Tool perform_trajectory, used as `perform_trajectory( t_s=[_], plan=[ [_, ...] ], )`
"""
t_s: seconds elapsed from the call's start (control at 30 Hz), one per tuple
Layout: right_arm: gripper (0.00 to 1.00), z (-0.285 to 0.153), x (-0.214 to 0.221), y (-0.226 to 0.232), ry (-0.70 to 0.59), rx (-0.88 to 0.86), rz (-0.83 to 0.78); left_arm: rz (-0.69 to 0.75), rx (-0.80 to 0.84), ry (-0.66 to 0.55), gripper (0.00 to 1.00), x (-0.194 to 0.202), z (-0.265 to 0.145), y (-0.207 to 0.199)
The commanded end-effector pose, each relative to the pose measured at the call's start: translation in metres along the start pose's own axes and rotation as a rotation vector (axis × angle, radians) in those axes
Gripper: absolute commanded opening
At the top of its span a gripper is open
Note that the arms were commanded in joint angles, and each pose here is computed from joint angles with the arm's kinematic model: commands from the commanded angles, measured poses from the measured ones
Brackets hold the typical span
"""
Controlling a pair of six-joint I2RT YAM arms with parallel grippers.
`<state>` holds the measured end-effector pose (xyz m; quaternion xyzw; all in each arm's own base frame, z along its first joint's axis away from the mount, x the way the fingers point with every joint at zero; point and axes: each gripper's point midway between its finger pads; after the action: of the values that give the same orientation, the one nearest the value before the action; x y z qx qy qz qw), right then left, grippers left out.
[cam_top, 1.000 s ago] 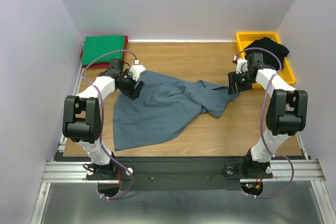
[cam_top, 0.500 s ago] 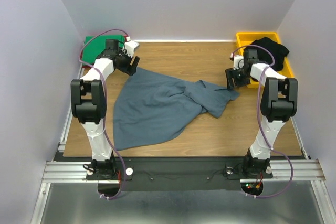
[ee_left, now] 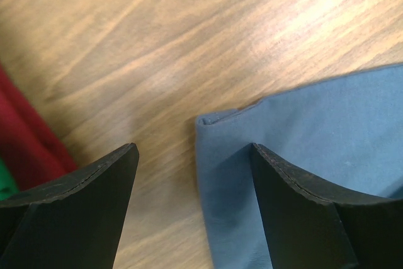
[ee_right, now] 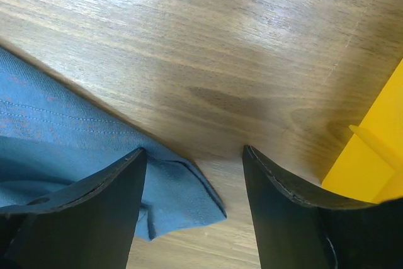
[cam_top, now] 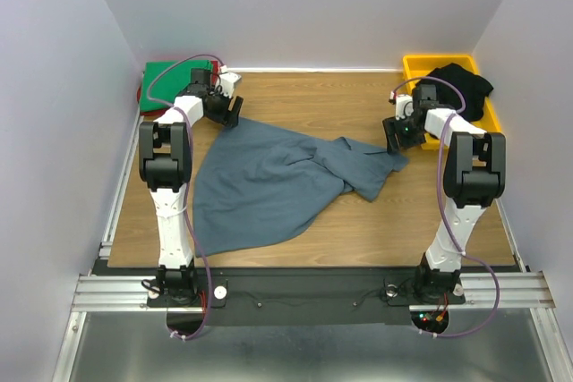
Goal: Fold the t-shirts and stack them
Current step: Flatten the tshirt out
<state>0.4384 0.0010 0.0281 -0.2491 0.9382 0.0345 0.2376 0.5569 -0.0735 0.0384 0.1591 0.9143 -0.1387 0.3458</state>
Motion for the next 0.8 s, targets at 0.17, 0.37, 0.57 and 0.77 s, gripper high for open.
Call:
perform_trajectory(
  t_s=[0.17,0.37,0.57,0.77],
  plan=[
    [0.68,-0.043,-0.021,0.009,-0.077,-0.008,-0.015,0.01,0.042,-0.039,0.83,-0.02,-0.007,-0.012],
    [0.68,-0.049,-0.005,0.006,-0.02,0.0,-0.017,0.009,0.049,-0.039,0.83,-0.019,-0.007,-0.015],
    [0.66,-0.032,0.023,0.001,0.077,0.029,-0.006,0.01,0.05,-0.035,0.83,-0.018,-0.007,-0.016],
    [0.65,-0.029,0.037,0.0,0.123,0.055,0.025,0.013,0.046,-0.025,0.83,-0.013,-0.004,-0.016]
  ],
)
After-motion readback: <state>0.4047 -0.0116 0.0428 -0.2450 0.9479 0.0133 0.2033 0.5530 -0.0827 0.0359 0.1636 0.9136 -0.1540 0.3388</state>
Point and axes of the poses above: each gripper's point midway between its finger pads, its own z axis out along the fingers, its own y axis along the line the jaws close on, x = y × z, and after that the axes turned 12 degrees about -z, right-handed
